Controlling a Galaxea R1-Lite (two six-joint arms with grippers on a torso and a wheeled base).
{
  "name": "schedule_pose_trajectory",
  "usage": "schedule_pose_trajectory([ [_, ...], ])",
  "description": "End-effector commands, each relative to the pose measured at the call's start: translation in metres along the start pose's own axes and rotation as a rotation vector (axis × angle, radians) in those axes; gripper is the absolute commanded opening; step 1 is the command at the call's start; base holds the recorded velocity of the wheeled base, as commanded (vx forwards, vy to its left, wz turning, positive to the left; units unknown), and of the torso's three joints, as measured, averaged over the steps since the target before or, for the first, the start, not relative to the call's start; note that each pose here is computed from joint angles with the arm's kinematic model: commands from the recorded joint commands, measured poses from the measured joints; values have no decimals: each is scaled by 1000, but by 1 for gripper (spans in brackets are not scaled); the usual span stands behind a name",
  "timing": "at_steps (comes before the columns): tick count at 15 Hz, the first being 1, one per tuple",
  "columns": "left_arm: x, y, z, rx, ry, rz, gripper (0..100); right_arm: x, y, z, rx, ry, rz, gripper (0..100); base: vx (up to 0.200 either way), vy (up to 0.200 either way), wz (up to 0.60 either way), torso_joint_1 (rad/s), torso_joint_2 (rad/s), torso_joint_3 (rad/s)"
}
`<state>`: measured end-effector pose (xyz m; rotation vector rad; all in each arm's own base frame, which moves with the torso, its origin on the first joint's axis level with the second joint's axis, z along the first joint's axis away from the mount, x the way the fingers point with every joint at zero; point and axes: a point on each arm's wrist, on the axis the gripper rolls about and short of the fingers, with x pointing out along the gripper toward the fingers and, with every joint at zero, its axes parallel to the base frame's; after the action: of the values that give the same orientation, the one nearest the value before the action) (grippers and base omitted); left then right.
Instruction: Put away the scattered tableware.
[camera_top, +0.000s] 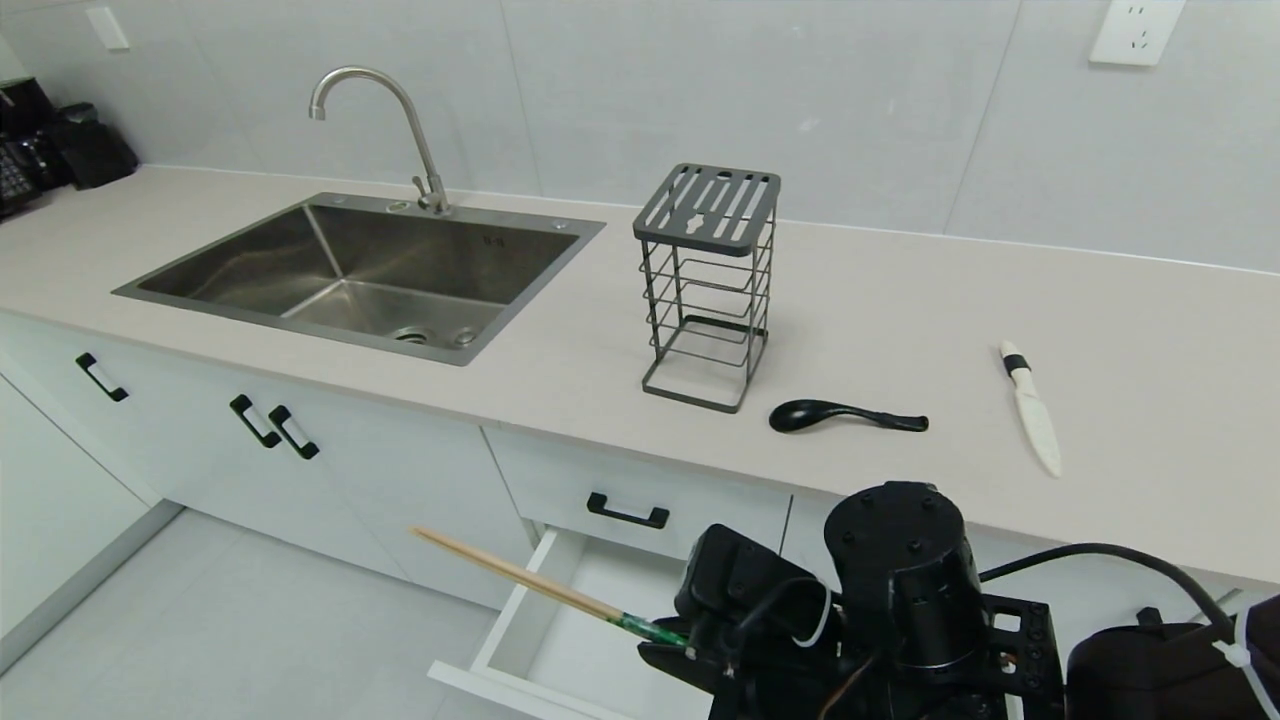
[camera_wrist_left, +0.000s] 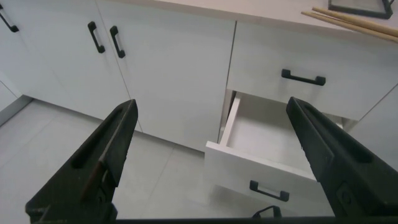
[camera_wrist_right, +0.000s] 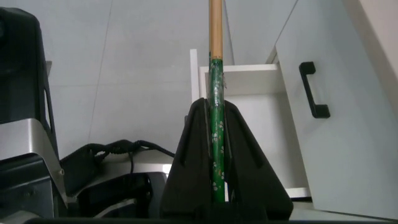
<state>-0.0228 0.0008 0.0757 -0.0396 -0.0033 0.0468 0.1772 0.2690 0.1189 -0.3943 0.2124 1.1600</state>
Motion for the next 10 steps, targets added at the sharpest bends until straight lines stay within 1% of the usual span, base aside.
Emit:
schedule_pose_trajectory([
  [1,0,0,0,0,1,1,100,0,0,0,1,0,-5,0,0,0,0,-266,515,246],
  [8,0,0,0,0,1,1,100,0,0,0,23,3,-10,0,0,0,0,-263,512,249],
  [10,0,0,0,0,1,1,100,0,-1,0,60,2,-14,0,0,0,0,-259,493,232],
])
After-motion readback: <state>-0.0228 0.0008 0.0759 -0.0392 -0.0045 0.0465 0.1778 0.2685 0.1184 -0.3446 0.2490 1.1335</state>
